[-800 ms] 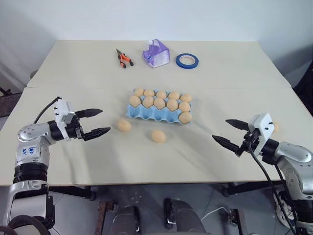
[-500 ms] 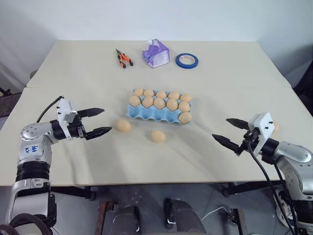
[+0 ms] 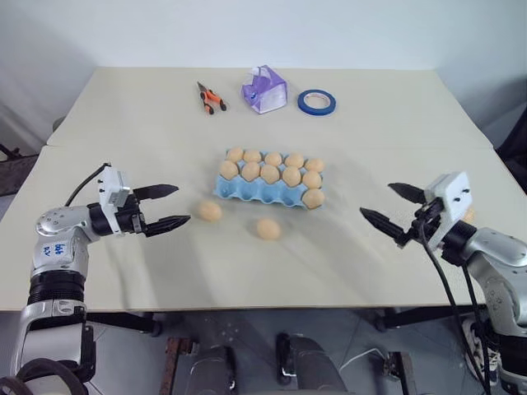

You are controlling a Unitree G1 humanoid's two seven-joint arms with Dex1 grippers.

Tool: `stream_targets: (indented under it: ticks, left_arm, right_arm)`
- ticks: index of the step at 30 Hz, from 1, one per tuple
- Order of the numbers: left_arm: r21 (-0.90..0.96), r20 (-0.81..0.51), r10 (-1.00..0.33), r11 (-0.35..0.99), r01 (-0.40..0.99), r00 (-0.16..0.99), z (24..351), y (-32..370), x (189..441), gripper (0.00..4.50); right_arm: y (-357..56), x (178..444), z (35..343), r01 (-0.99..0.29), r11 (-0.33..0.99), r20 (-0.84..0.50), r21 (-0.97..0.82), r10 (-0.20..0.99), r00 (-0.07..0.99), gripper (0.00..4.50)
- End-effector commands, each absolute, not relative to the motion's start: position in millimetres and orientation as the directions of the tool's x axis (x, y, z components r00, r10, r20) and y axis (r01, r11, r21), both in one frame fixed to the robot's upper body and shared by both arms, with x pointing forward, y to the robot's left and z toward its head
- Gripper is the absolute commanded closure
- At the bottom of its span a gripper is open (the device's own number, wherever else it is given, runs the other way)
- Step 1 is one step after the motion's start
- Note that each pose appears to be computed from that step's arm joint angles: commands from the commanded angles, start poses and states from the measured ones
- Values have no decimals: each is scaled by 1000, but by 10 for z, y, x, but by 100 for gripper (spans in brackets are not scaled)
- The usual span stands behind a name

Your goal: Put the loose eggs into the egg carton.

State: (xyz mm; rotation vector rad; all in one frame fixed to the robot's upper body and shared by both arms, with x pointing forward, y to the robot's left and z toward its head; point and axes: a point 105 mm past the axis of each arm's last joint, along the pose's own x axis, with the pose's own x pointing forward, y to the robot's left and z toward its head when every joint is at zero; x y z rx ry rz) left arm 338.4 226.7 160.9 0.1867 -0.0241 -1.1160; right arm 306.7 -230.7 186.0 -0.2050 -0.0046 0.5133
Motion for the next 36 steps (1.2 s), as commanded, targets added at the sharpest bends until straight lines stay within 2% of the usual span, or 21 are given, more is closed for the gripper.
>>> stream_targets:
  ticks: [1, 5, 10, 15, 20, 36]
  left_arm:
    - [213, -48, -918, 376, 902, 394, 1783, 2154, 3398, 3]
    - [217, -47, -945, 307, 927, 324, 1795, 1987, 3395, 3]
    - [220, -45, -970, 223, 950, 238, 1819, 1819, 3369, 3]
    - [208, -44, -983, 165, 964, 178, 1819, 1690, 3331, 3]
    - [207, -40, -985, 154, 966, 165, 1808, 1631, 3307, 3]
    - [205, -19, -972, 226, 952, 235, 1772, 1700, 3236, 3]
  right_arm:
    - [-2524, 3009, 2093, -338, 924, 52, -180, 352, 935, 0]
    - [-2940, 2907, 1994, -75, 988, 76, -136, 86, 993, 0]
    - [-3209, 2893, 1742, 103, 989, 34, -103, -100, 994, 0]
    - [-3328, 3063, 1589, 167, 982, 21, -92, -166, 986, 0]
    - [-3496, 3296, 1485, 221, 972, 21, -80, -220, 975, 0]
    - [-3643, 3681, 1285, 245, 964, -23, -104, -248, 968, 0]
